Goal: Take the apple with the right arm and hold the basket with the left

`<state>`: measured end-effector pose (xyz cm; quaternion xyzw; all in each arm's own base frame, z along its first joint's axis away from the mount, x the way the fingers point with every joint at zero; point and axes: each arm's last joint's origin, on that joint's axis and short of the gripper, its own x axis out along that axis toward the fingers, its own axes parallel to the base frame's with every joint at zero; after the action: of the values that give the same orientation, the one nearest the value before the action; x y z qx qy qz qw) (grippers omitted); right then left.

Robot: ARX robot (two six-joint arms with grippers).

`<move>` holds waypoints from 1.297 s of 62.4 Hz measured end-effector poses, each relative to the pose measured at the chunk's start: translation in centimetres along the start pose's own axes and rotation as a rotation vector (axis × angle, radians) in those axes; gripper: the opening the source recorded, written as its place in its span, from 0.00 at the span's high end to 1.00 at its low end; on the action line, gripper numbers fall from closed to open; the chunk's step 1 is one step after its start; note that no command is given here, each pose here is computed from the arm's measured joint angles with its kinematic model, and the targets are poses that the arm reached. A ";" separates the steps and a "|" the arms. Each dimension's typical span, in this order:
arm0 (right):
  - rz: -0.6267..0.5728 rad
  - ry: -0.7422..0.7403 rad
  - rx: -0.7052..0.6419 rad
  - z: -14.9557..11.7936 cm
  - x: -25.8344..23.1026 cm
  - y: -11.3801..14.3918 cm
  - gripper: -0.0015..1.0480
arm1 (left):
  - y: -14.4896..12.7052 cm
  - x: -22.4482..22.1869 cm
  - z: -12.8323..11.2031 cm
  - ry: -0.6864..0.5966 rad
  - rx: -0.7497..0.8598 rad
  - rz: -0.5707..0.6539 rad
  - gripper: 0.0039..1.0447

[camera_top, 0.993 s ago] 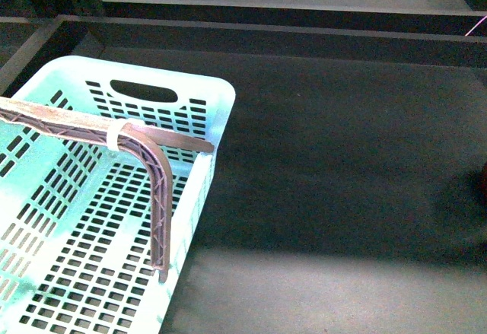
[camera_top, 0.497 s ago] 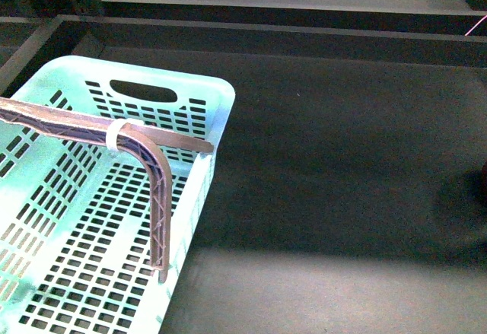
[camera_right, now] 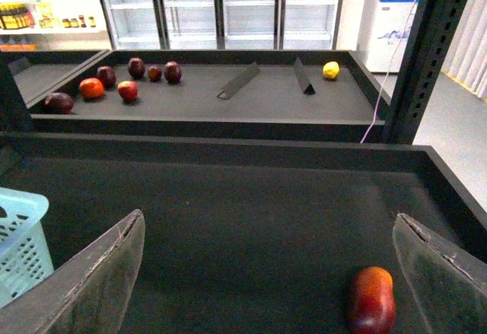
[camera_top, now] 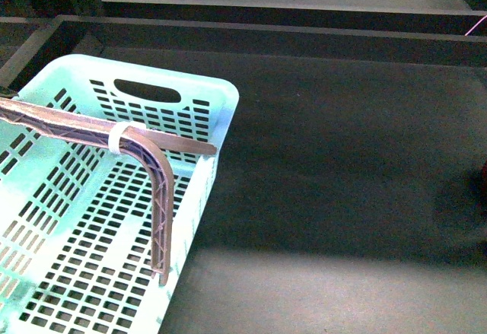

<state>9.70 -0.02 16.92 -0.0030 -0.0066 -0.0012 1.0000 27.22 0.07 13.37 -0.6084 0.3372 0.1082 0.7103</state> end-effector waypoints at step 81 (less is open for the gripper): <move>0.000 0.000 0.000 0.0 0.0 0.0 0.09 | -12.0 -3.2 -18.7 0.516 0.568 -0.258 0.93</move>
<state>9.70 -0.02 16.92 -0.0032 -0.0066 -0.0012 1.0000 25.08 -19.49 24.24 -0.4327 0.4415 -0.2356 0.7499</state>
